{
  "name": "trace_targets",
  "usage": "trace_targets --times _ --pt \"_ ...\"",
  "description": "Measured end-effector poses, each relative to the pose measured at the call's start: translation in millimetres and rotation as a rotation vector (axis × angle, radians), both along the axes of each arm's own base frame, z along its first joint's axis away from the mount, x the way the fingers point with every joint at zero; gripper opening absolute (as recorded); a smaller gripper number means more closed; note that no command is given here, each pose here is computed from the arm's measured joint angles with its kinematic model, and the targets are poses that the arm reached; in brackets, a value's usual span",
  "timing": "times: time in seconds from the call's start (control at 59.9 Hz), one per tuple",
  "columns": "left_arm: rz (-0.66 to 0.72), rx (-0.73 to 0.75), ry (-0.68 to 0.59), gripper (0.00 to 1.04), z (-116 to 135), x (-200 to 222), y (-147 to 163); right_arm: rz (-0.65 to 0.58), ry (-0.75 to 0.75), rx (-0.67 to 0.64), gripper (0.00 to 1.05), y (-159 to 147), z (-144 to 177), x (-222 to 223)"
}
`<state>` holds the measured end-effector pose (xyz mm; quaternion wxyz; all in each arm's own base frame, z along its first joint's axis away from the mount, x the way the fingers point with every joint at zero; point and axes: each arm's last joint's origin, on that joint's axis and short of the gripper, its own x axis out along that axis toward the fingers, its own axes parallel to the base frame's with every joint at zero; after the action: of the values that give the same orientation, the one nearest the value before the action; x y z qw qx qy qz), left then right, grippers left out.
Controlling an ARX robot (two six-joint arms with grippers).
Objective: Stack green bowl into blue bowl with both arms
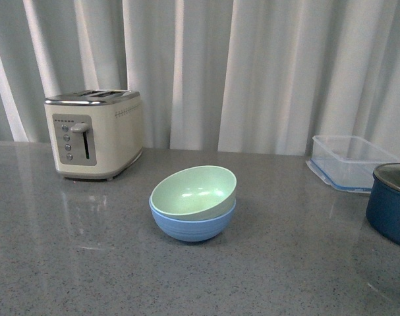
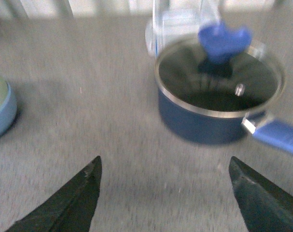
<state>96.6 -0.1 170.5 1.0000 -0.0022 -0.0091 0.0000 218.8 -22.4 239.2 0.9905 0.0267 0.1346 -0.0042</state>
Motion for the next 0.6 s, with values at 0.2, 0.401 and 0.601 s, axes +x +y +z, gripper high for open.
trace_targets --times 0.2,0.401,0.601 --pt "0.0 0.0 0.0 0.98 0 0 0 0.0 -0.276 -0.046 0.36 9 -14 -29" --pt "0.0 0.0 0.0 0.98 0 0 0 0.008 -0.262 -0.052 0.0 22 -36 -50" --pt "0.0 0.0 0.0 0.98 0 0 0 0.005 -0.264 -0.053 0.01 22 -48 -65"
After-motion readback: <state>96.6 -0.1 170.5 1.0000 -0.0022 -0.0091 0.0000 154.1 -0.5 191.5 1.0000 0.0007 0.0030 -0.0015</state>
